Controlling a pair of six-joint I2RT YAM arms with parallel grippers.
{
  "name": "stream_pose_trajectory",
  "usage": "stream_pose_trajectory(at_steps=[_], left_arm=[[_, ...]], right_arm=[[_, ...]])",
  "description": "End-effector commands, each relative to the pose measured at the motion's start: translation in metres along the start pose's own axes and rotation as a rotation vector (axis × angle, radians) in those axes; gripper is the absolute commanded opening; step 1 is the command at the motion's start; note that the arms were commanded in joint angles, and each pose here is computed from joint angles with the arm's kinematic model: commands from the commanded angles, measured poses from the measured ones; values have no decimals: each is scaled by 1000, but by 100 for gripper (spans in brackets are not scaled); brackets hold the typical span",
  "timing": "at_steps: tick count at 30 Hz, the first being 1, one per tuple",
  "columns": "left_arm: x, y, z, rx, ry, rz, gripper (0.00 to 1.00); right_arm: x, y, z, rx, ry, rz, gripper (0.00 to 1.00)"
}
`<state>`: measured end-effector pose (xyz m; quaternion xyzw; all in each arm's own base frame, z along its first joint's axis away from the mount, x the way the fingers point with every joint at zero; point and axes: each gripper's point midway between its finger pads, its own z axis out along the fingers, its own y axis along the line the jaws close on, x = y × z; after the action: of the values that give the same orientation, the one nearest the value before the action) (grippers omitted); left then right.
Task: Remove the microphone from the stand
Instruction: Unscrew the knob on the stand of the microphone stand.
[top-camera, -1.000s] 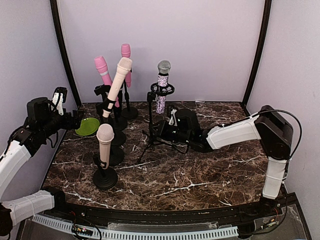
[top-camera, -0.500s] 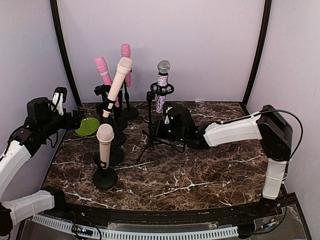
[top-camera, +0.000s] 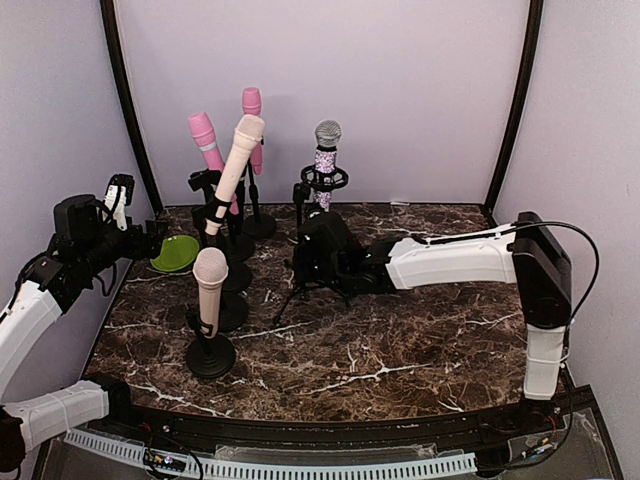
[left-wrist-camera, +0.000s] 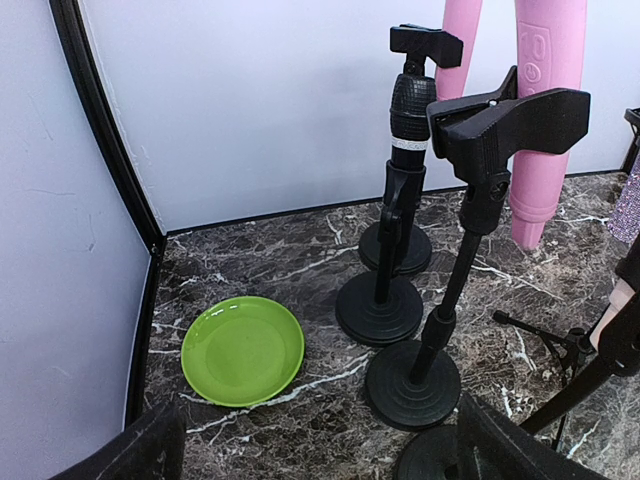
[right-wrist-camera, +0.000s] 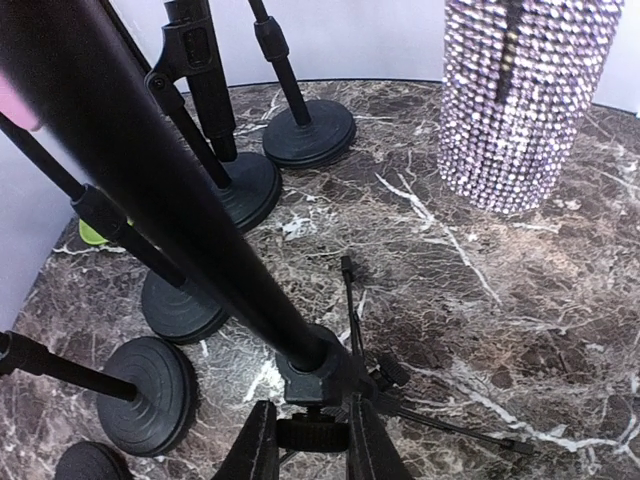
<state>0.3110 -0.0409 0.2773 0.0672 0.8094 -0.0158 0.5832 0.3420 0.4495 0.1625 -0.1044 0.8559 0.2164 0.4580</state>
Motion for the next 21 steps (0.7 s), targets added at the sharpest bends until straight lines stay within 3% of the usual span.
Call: stream_pose_trajectory(at_steps=[1, 9, 11, 15, 21], left_arm=[[-1, 0, -1, 3, -13, 6, 96], [0, 0, 0, 3, -11, 6, 96], [0, 0, 0, 3, -11, 6, 96], [1, 0, 1, 3, -8, 8, 96], [1, 1, 0, -1, -9, 8, 96]], right_arm=[[10, -14, 2, 151, 15, -166, 3], [4, -6, -2, 192, -11, -301, 10], [0, -4, -6, 180, -19, -316, 23], [-12, 7, -22, 89, -60, -312, 60], [-32, 11, -61, -55, -142, -237, 75]])
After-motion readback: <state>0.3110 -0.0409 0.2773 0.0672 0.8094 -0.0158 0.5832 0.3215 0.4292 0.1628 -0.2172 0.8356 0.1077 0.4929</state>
